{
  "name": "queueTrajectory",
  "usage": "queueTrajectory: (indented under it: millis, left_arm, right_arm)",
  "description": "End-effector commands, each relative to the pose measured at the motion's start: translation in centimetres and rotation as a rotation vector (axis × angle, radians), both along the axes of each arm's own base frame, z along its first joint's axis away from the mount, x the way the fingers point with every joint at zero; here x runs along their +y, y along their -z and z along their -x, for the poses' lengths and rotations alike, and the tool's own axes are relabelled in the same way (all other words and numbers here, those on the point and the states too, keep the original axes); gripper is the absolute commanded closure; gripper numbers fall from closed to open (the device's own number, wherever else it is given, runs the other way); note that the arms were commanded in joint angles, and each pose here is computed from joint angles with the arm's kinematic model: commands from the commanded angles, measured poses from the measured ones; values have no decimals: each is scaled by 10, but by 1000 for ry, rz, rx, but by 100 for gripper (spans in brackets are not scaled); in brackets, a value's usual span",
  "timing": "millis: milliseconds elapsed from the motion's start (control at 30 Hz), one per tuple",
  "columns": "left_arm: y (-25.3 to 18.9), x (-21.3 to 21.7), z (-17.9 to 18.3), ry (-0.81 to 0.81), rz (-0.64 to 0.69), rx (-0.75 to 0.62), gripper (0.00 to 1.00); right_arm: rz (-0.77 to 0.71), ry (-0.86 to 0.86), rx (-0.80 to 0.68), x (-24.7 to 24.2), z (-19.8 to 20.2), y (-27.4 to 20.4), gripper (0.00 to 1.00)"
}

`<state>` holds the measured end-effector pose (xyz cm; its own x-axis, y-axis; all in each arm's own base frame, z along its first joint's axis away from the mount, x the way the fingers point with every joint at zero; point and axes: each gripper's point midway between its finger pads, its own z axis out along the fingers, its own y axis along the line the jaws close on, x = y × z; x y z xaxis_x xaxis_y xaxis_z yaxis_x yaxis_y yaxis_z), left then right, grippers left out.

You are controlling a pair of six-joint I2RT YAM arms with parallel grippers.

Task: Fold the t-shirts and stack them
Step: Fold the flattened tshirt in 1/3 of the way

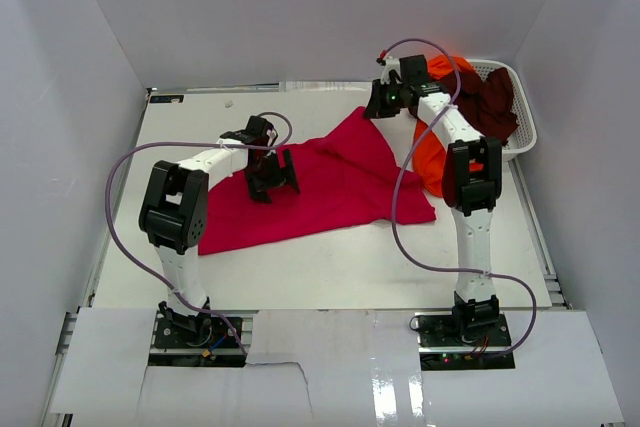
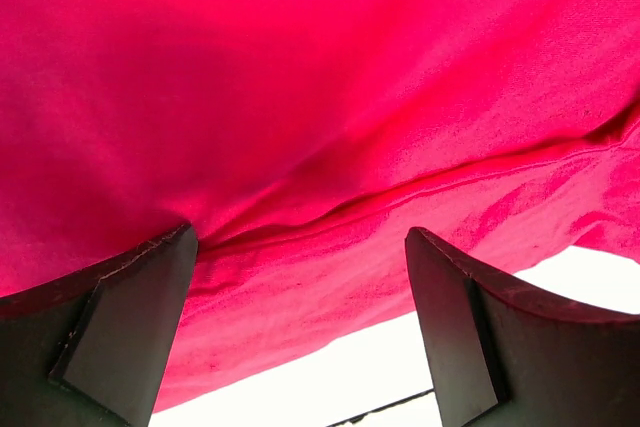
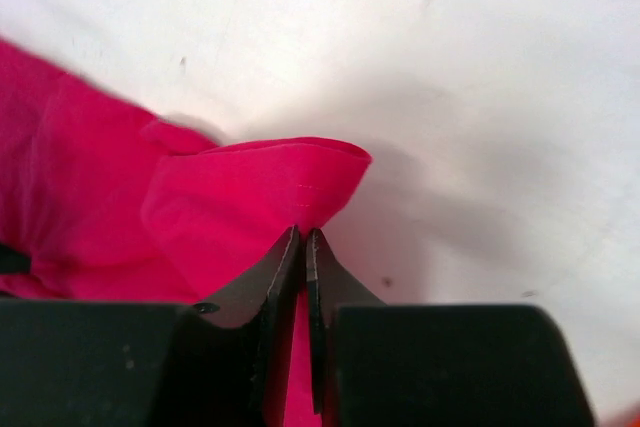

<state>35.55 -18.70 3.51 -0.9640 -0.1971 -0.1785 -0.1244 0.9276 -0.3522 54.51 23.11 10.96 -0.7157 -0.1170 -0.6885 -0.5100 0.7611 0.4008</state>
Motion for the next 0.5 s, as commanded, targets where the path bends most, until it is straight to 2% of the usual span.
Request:
queueTrajectory:
  millis: [0,100,133,200,233,467]
  left_arm:
    - [-7,9,8,6,-22,0,3]
    - [0,8,11,4,-20,22,3]
    - [2,8,12,3,-22,27,3]
    - [5,9,14,6,-23,32,3]
    - [5,9,14,7,-25,33,3]
    - [4,15,25,22,-37,34,3]
  right_arm:
    - [-53,27,-67,-11,-29,-15,86]
    - [-69,10,-46,-8,-27,-10,80]
    - [-71,3,-38,-7,-26,-6,81]
    - [-54,24,-40,-10,-31,2,91]
    - [-48,33,-44,-12,-33,4,92]
    - [-53,90,-101,-22,-61,4,91]
